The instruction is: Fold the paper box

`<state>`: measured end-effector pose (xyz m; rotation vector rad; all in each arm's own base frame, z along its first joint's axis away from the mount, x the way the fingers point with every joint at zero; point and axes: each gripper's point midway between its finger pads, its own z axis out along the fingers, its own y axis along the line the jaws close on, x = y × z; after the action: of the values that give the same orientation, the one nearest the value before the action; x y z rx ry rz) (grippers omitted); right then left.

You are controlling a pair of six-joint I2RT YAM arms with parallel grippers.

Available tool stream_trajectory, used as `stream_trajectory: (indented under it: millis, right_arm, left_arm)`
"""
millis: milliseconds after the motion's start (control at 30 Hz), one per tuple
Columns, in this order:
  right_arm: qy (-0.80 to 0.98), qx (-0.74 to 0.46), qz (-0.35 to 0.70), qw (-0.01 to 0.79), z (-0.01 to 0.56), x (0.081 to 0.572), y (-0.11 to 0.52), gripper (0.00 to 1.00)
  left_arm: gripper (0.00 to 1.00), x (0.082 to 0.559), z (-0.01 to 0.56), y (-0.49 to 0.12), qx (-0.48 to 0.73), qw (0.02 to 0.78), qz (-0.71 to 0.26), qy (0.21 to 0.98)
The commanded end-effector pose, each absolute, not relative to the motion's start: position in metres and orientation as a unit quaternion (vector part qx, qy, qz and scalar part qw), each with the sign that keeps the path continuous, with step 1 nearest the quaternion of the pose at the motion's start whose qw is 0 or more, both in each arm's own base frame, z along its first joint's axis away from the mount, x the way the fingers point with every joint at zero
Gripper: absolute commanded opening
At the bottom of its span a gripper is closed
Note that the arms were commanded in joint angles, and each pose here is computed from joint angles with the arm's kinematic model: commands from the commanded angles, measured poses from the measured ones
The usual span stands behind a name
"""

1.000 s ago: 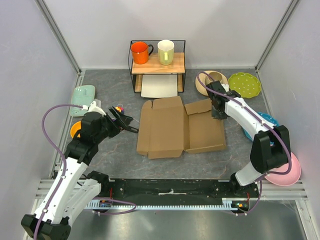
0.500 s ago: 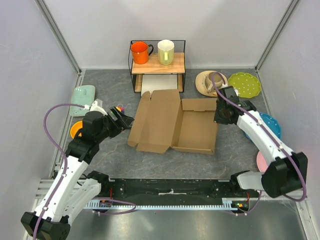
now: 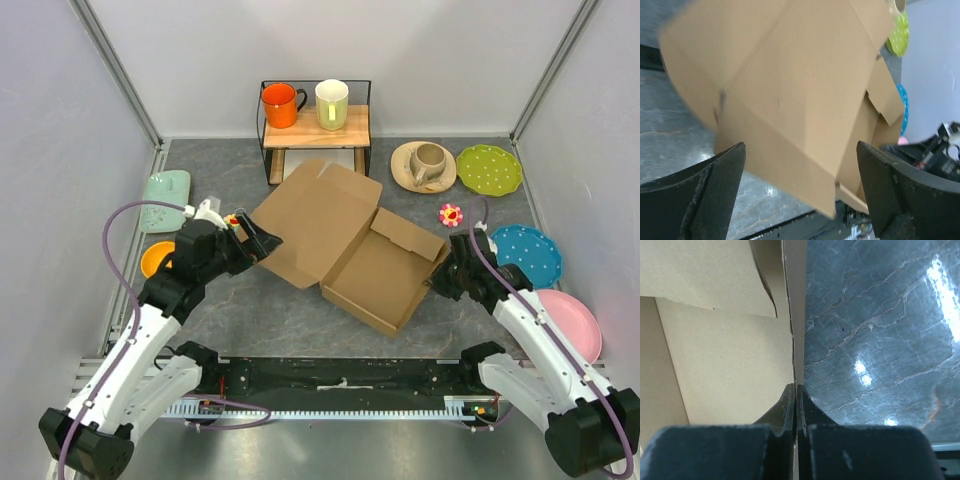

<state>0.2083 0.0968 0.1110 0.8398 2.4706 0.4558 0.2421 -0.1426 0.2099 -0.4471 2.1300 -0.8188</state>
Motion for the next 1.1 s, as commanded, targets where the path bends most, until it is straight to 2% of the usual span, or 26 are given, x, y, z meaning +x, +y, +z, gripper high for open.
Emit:
stream_trajectory:
  millis: [0,100,300,633,933,1033,1067]
  right_arm:
    - [0.859,0.378,0.222,0.266,0.121,0.225,0.11,0.0]
    - [0.851,0.392,0.223,0.271,0.114,0.227,0.112,0.0]
    - [0.831,0.421,0.234,0.281,0.096,0.237,0.127,0.0]
    - [0.836,0.421,0.236,0.26,0.066,0.235,0.181,0.0]
    - [0.85,0.4,0.217,0.265,0.054,0.232,0.192,0.0]
    - [0.859,0.386,0.207,0.266,0.051,0.232,0.193,0.0]
    - [0.86,0.381,0.206,0.269,0.052,0.232,0.193,0.0]
  left_arm:
    - [0.99,0.231,0.239,-0.175,-0.124,0.401,-0.374,0.827]
    - [0.99,0.217,0.241,-0.182,-0.128,0.412,-0.363,0.826]
    - [1.0,0.201,0.211,-0.18,-0.204,0.374,-0.347,0.835]
    - [0.99,0.187,0.166,-0.198,-0.195,0.311,-0.28,0.887]
    - [0.99,0.173,0.126,-0.213,-0.218,0.273,-0.255,0.902]
    - [0.95,0.169,0.113,-0.221,-0.203,0.252,-0.233,0.917]
    - [0.89,0.168,0.109,-0.223,-0.2,0.245,-0.227,0.921]
